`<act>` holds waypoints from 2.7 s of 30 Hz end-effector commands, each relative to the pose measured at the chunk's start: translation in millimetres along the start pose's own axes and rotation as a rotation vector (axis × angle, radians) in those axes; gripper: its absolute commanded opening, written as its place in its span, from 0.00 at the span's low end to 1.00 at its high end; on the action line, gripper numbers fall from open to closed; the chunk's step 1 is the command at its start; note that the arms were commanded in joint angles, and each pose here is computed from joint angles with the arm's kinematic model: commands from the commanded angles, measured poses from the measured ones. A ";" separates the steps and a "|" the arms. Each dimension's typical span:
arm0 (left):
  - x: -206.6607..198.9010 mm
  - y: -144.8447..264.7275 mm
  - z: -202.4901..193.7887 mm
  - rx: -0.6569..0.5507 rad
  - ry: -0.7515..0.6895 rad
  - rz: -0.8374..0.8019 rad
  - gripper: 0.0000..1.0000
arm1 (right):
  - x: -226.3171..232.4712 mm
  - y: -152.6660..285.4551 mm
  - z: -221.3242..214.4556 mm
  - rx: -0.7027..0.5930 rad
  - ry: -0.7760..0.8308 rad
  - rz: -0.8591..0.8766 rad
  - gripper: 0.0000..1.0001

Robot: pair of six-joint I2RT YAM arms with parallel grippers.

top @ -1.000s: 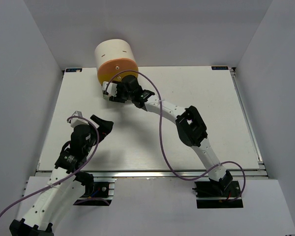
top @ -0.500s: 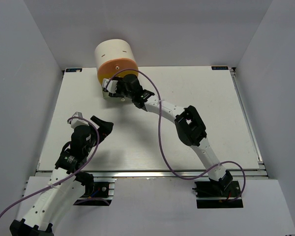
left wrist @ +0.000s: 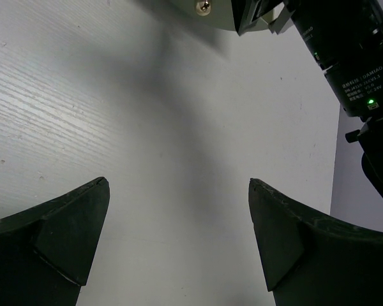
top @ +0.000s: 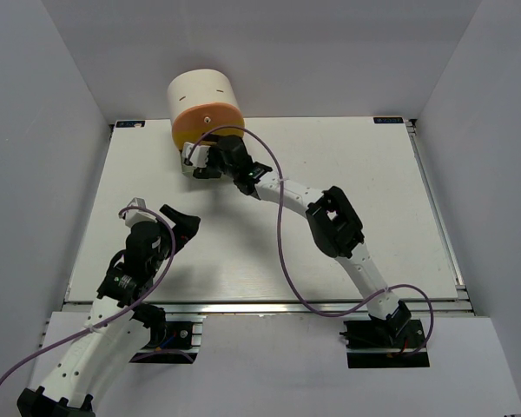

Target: Organize the makeup

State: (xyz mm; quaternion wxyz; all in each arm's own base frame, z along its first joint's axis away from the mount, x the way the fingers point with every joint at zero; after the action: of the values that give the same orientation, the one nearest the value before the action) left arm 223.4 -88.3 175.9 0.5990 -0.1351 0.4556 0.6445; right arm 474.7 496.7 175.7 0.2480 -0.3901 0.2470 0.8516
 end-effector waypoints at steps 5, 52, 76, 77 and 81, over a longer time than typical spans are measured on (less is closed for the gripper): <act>-13.2 8.4 12.6 -0.038 -0.002 -0.047 0.98 | -49.9 72.3 47.2 -0.036 -0.249 0.029 0.89; -14.4 -236.8 27.8 -0.145 0.538 0.282 0.00 | -93.3 314.3 -46.7 0.016 -0.939 0.157 0.00; -61.3 -281.2 40.5 -0.114 0.635 -0.002 0.59 | -78.9 321.1 -54.9 0.031 -0.967 0.179 0.00; -61.7 -282.7 40.4 -0.113 0.638 -0.004 0.60 | -77.4 320.6 -55.2 0.033 -0.971 0.182 0.00; -62.3 -290.4 39.5 -0.105 0.658 -0.012 0.63 | -78.1 320.8 -56.0 0.034 -0.974 0.181 0.00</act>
State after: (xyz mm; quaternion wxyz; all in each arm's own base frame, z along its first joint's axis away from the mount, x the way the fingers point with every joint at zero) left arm 495.3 -136.0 92.3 0.3996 -0.3312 0.5962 0.6125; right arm 356.5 202.4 264.3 0.2703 0.0921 0.1671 0.9437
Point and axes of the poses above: each gripper's point midway between its finger pads, its own y axis back along the fingers, its own x axis along the line the jaws close on, z = x × y, the point moved 2 cm from there along y, back along the fingers, and after that the axes turned 4 degrees about y, right-handed, at the moved point
